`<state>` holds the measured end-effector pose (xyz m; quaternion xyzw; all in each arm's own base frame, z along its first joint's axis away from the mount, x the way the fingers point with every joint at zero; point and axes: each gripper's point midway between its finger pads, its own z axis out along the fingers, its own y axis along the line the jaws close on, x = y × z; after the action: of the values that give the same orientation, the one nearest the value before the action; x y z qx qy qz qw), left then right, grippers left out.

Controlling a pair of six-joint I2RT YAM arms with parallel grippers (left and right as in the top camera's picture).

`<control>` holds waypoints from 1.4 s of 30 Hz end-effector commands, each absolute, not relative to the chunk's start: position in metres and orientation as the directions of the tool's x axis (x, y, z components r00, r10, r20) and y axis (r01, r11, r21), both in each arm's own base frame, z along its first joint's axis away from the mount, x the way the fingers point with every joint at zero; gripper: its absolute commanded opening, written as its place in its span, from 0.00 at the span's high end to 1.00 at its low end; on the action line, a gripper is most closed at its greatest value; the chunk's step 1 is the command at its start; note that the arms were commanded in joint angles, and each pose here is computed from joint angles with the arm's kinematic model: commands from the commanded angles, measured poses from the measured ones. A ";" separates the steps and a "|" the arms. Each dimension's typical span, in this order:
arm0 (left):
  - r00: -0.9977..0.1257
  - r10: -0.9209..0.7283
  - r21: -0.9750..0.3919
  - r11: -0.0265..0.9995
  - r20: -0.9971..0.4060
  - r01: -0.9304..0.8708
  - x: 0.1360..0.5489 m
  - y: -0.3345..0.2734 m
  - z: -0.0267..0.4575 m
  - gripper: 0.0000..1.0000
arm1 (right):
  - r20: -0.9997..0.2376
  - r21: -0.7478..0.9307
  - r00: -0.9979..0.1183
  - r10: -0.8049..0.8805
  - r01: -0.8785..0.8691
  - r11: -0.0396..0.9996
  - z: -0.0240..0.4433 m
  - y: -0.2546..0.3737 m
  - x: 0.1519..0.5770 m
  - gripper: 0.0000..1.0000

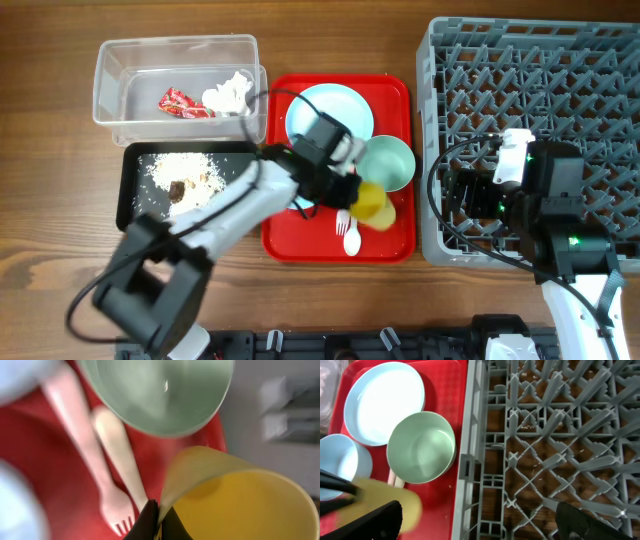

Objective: Sort waste into correct bins and load items into the dishwasher rack
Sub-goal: 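Grasp the yellow cup with the left gripper and lift it, then hand the yellow cup from the left gripper to the right gripper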

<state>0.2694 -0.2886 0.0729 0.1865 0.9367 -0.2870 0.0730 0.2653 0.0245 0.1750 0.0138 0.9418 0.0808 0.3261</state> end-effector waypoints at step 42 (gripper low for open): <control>-0.976 0.172 -0.981 0.121 -0.131 0.153 0.315 -0.283 0.199 0.96 | -0.731 0.676 -0.683 -0.019 -0.727 0.124 0.236 0.182 0.291 0.36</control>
<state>0.3129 -0.2824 0.1994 0.1107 0.7471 -0.6554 -0.0098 0.2947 0.1799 0.2266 -0.2600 0.7067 0.5854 0.3004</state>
